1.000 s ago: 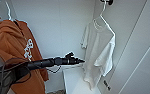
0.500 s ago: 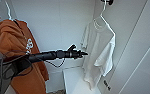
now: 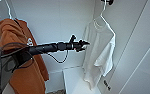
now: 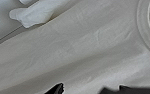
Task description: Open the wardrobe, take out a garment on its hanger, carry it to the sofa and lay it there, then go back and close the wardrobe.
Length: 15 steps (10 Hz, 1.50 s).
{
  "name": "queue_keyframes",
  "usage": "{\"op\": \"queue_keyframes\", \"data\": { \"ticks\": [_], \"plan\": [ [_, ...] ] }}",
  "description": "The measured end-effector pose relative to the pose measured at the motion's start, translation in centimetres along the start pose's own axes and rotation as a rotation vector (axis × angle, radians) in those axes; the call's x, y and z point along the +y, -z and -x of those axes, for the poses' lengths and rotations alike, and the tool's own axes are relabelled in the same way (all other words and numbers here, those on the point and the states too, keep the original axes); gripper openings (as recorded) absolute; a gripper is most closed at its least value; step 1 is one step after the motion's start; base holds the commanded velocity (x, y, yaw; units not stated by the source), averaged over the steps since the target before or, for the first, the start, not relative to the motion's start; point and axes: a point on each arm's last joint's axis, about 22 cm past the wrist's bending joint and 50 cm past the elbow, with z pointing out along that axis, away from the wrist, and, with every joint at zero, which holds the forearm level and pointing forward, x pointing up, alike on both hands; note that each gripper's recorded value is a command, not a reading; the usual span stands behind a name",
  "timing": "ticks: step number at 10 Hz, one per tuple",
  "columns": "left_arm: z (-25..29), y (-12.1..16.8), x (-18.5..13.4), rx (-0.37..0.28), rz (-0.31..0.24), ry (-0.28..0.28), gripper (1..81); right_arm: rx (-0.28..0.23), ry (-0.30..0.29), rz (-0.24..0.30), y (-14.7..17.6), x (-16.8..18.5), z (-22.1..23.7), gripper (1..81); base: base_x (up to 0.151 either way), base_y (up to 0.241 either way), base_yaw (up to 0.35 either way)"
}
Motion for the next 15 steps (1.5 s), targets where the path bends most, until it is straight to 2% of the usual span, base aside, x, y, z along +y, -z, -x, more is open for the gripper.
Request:
{"op": "queue_keyframes", "data": {
  "ticks": [2, 7, 12, 14, 15],
  "plan": [
    [-2.0, -0.5, 2.8, 0.039, 0.039, 0.043, 81.1, -0.001, -0.003, -0.001, 0.0, -0.1, 0.0, 81.1, 0.000, 0.000, 0.000],
    [-5.8, -1.3, 7.2, 0.097, 0.064, 0.055, 81.1, -0.004, -0.004, -0.006, -0.1, -0.5, 0.1, 81.1, 0.000, 0.000, 0.000],
    [-10.2, 1.4, 15.9, 0.164, 0.127, -0.023, 81.1, -0.005, -0.014, -0.008, -0.1, -0.7, 0.1, 81.1, 0.000, 0.000, 0.000],
    [-10.3, 1.1, 17.2, 0.160, 0.141, -0.035, 81.1, 0.000, -0.027, -0.008, -0.1, -0.7, 0.3, 81.1, 0.000, 0.000, 0.000],
    [-9.9, -0.1, 18.0, 0.143, 0.155, -0.039, 81.1, 0.008, -0.049, -0.007, -0.1, -0.7, 0.7, 81.1, 0.000, 0.000, 0.000]
  ]
}}
